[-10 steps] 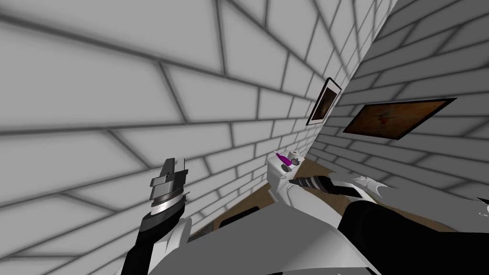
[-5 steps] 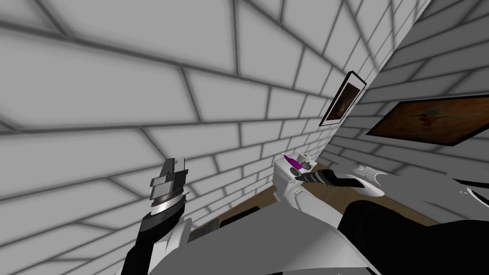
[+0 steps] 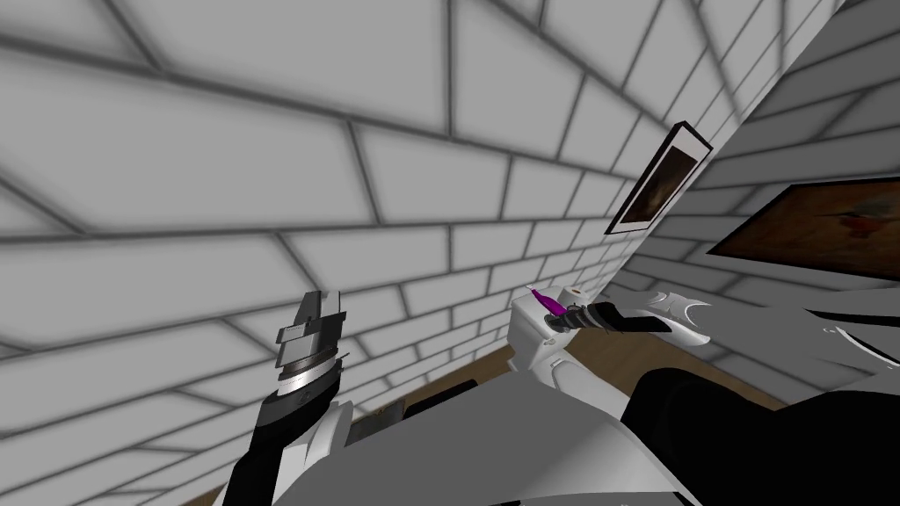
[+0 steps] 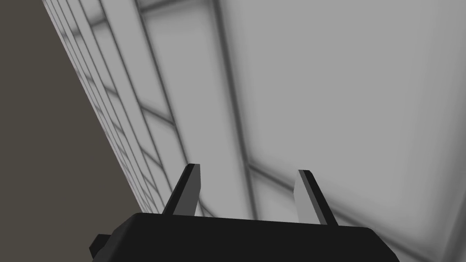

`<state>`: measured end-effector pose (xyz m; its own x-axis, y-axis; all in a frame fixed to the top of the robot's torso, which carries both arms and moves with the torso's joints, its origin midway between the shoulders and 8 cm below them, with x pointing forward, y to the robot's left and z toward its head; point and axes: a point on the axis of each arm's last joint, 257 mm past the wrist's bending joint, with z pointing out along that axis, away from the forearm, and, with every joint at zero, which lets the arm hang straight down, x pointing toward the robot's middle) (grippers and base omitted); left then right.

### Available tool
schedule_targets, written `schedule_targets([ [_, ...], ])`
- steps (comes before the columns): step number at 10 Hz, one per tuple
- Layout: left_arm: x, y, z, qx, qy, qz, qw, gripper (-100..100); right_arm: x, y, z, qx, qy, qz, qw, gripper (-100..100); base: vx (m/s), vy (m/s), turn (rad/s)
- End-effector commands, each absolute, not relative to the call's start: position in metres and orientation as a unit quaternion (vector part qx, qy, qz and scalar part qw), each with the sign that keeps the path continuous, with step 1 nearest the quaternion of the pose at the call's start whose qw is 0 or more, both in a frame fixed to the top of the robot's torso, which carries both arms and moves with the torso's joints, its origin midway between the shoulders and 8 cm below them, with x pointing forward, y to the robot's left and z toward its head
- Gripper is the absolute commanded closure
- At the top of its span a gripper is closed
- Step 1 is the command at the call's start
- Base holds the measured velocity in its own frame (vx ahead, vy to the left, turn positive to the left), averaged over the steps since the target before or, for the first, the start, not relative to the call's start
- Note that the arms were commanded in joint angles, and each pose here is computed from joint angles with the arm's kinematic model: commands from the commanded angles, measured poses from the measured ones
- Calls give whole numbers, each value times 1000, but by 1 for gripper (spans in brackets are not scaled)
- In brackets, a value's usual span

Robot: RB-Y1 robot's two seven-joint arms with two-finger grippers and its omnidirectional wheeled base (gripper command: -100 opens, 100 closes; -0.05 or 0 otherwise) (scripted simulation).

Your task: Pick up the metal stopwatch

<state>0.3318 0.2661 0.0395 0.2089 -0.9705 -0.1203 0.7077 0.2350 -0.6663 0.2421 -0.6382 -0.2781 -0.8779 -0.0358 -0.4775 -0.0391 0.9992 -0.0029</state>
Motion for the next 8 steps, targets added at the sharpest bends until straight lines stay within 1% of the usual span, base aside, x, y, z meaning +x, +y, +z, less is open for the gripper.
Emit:
schedule_targets([
  [1, 332, 266, 40, -244, 269, -568, 738, 0, 242, -638, -278, -19, 969, 3, 246, 0, 0, 0, 0],
  [2, 332, 266, 40, -244, 269, -568, 738, 0, 234, -640, -287, -14, 969, 2, 246, -100, 28, -2, 72],
  [4, 332, 266, 40, -244, 269, -568, 738, 0, 224, -642, -298, -8, 969, 1, 246, -100, 47, -6, 89],
  [5, 332, 266, 40, -244, 269, -568, 738, 0, 229, -642, -293, -10, 969, 1, 246, -100, 21, -5, 15],
  [6, 332, 266, 40, -244, 269, -568, 738, 0, 228, -642, -294, -10, 969, 1, 246, 100, 0, 0, 0],
  [8, 332, 266, 40, -244, 269, -568, 738, 0, 228, -642, -294, -10, 969, 2, 246, 100, 0, 0, 0],
])
